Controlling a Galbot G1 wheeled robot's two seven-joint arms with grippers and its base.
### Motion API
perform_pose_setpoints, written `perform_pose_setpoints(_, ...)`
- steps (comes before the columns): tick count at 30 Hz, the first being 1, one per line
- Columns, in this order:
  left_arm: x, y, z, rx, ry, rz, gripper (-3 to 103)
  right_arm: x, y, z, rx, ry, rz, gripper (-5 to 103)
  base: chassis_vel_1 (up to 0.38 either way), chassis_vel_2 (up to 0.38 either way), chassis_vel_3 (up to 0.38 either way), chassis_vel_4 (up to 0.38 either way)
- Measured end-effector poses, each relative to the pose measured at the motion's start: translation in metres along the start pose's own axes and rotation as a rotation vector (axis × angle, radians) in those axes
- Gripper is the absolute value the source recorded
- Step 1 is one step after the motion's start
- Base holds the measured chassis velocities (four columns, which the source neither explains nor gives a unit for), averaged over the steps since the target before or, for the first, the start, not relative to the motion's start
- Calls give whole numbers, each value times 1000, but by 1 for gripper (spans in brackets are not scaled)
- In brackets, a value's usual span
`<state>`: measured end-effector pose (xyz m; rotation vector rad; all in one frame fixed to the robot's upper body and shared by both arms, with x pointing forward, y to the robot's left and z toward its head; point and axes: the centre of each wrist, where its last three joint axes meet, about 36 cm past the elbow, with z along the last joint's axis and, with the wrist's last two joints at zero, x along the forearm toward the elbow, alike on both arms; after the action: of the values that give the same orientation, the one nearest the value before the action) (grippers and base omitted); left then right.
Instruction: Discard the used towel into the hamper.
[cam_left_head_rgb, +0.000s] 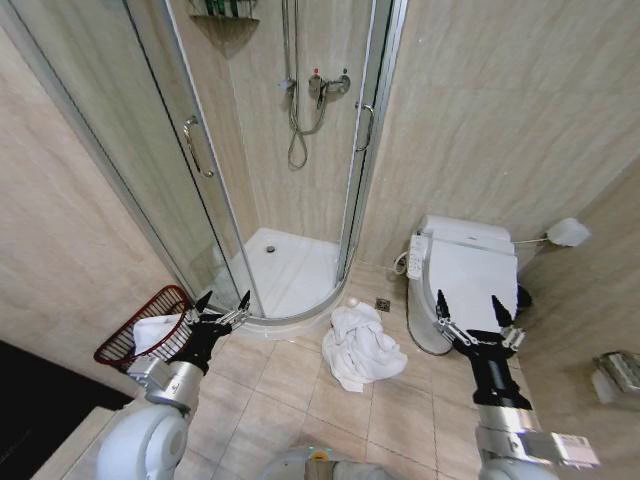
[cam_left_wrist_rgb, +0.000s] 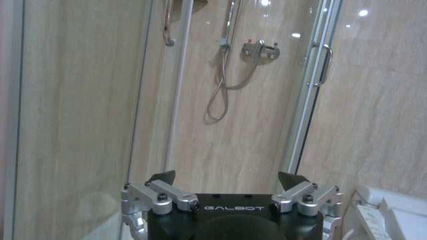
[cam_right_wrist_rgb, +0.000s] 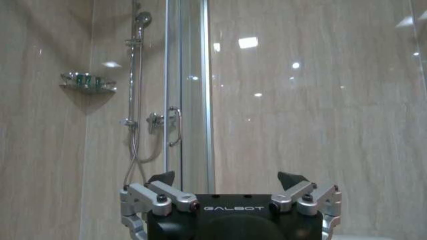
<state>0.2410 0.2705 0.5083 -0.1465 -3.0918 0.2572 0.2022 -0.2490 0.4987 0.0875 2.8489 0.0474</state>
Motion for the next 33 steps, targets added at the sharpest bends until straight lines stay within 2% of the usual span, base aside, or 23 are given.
perform_pose_setpoints(33,0,0,0,0,0,0,100,0,0,0,0,0,0,100,0,0,0,0)
